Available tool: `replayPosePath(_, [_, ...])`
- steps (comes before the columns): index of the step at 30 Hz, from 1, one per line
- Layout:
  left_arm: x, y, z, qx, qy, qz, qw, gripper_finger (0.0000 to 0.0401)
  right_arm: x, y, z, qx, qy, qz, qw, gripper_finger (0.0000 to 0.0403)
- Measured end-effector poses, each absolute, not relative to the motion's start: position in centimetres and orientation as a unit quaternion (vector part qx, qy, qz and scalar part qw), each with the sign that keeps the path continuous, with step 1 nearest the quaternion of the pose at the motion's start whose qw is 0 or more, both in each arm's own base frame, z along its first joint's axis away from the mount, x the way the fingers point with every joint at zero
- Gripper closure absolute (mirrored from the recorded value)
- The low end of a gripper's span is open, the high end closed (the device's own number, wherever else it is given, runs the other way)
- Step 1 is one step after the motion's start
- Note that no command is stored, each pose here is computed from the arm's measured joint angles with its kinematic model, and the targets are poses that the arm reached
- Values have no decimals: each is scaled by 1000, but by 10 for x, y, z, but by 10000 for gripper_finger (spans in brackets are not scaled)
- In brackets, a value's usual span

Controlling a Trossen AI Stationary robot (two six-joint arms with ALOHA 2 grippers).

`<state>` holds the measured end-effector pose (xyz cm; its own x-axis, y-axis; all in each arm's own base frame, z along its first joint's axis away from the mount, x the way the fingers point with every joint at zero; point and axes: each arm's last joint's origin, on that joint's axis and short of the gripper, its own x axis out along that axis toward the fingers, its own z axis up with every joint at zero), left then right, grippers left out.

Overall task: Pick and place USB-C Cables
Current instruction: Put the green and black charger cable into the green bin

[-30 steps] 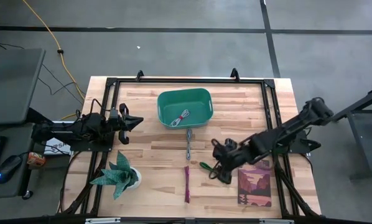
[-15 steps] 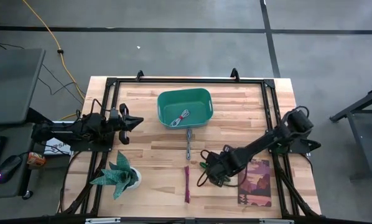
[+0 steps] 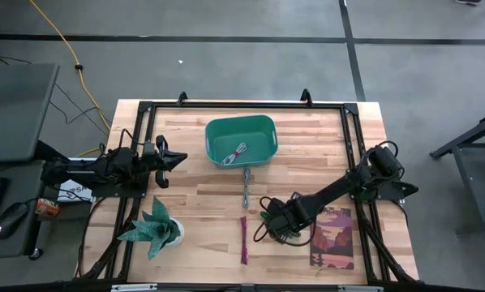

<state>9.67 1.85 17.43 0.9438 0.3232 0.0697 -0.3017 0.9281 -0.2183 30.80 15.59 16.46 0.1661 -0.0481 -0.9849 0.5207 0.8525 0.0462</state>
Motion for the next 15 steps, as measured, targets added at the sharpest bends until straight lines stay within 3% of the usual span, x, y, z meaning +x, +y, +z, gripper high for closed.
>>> replayPosePath(15, [97, 18, 174, -103, -53, 159, 981, 401, 314, 164, 139, 193, 637, -178, 725, 167])
